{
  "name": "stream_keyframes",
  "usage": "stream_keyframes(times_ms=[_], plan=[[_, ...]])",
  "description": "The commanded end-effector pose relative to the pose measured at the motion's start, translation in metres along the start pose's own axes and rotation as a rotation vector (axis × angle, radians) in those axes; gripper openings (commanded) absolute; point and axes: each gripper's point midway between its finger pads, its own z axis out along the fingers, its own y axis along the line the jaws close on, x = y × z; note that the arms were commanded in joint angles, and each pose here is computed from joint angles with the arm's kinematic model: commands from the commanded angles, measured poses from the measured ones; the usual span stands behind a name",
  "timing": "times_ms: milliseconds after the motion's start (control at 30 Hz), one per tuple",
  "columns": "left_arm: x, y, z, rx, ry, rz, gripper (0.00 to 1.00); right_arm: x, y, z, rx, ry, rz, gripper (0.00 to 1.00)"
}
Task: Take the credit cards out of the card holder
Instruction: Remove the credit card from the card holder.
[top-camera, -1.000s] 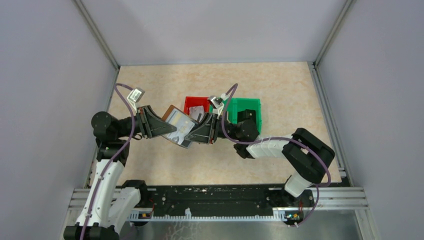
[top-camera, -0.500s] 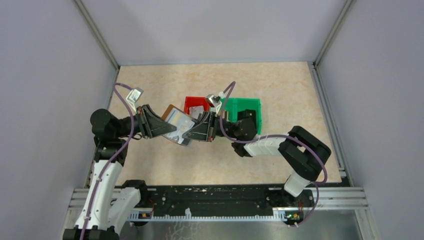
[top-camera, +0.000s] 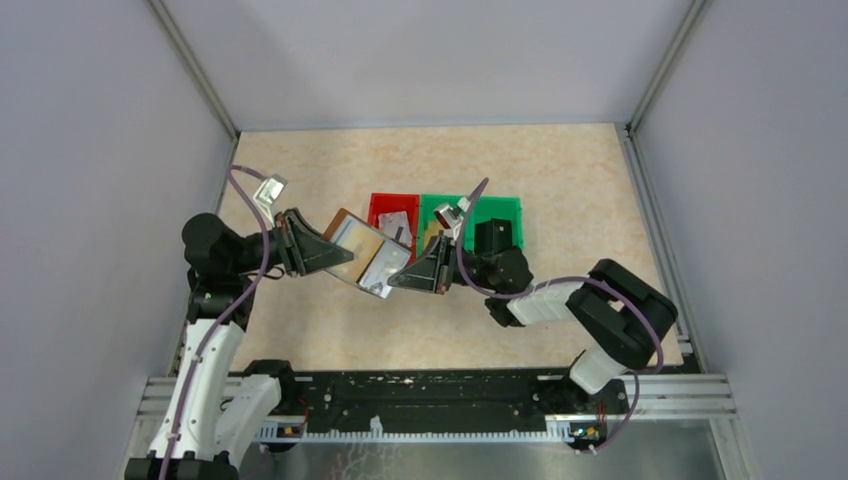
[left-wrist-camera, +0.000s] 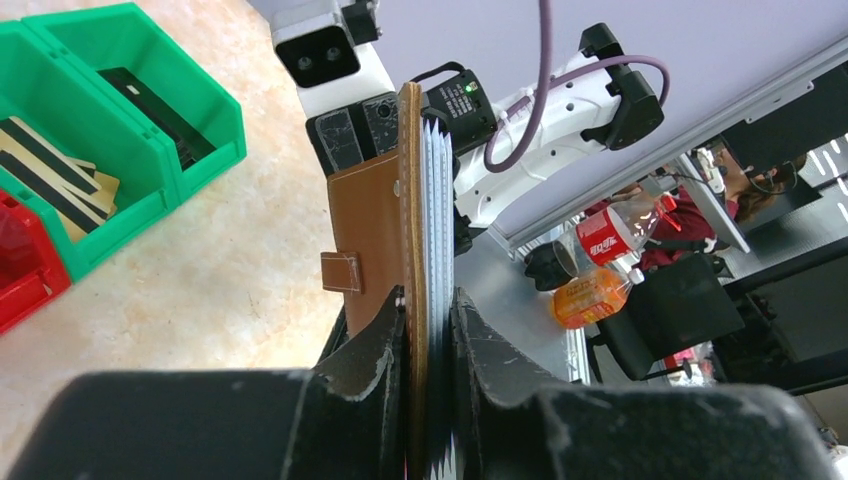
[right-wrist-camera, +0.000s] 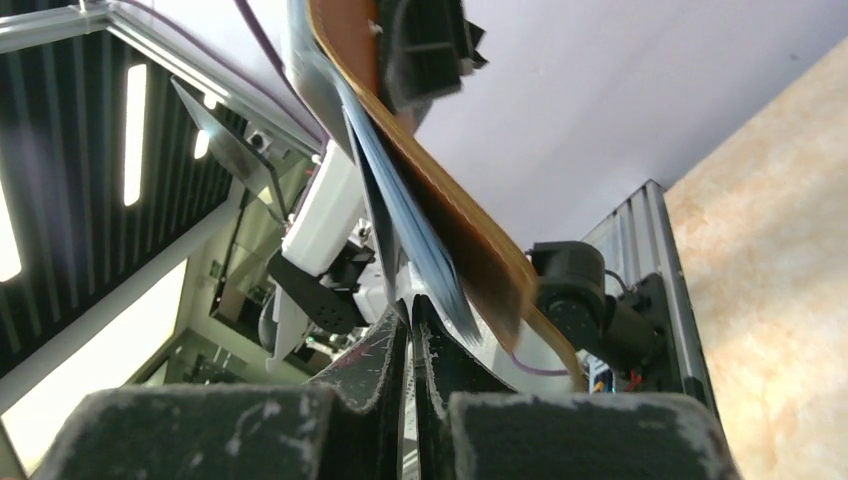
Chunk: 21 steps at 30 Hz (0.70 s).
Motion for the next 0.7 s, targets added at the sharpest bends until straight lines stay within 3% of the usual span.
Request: stream_keyframes(times_ms=[0, 333, 533, 667], plan=[[-0.011, -0.021, 0.0, 0.03, -0.002, 0.129, 0.06, -0.013, 0.039, -0.019, -0.112, -0.057, -0.117, 0.0], [-0.016, -0.023, -0.002, 0.017, 0.017, 0.26, 0.05, -0.058, 0.033, -0.067, 0.078, -0.079, -0.216, 0.0], [-0.012, -0.033, -0.004, 0.038, 0.033, 0.31, 0.05, -0.087, -0.021, -0.076, 0.381, -0.012, -0.262, 0.0], [-0.014, -0.044, -0.006, 0.054, 0.032, 0.362, 0.04, -0.097, -0.069, -0.077, 0.535, 0.044, -0.204, 0.0]])
